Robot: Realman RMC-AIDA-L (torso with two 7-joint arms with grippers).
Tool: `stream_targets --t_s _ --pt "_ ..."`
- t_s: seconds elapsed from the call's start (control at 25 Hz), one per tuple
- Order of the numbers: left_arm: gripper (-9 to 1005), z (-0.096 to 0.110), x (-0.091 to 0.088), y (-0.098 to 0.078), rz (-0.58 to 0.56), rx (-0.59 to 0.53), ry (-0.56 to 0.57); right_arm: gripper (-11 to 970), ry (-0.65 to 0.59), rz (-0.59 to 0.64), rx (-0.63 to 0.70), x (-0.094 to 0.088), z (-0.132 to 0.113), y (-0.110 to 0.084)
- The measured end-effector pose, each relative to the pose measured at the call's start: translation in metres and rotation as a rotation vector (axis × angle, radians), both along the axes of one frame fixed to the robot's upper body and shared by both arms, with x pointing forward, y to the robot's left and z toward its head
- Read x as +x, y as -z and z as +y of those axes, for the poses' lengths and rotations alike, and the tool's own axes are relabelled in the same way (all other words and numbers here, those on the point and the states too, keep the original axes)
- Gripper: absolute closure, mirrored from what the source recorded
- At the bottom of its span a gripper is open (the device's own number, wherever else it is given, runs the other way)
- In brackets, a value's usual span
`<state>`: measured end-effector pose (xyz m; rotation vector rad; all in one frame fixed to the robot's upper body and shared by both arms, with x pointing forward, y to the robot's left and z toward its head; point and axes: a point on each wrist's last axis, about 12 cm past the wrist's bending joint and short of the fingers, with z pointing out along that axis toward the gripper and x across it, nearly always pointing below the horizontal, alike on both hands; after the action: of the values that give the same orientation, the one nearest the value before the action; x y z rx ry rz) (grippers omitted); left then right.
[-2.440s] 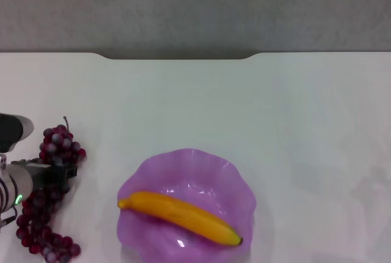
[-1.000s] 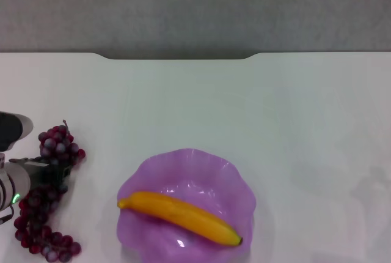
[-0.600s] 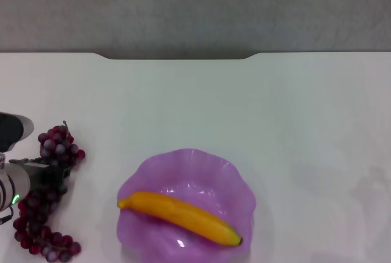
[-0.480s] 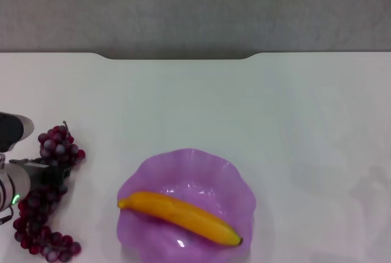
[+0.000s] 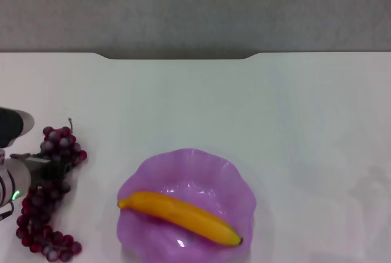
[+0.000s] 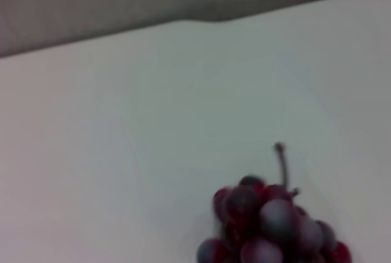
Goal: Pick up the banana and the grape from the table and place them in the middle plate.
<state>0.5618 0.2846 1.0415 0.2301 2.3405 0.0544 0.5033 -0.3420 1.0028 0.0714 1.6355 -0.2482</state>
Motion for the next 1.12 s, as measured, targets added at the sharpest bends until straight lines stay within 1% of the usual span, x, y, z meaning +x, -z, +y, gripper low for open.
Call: stream_targets --t_s 0.12,0.4,0.88,1.12 --pt "496 -0.0004 -0.0006 -0.0032 -0.008 0.004 0.008 938 0.000 0.000 0.000 0.0001 0.0001 0.0000" --pt "546 0.0018 0.0003 0.0019 0.022 0.022 0.010 938 -0.002 -0.001 0.001 0.0009 0.0009 -0.0004" --pt "620 0.0053 0.0018 0.0008 0.026 0.025 0.000 938 -0.002 -0.002 0.003 0.0007 0.0008 -0.0004" --pt "628 0.0023 0.0010 0.0017 0.028 0.047 0.032 938 -0.002 -0.003 0.003 0.0006 0.0007 -0.0004"
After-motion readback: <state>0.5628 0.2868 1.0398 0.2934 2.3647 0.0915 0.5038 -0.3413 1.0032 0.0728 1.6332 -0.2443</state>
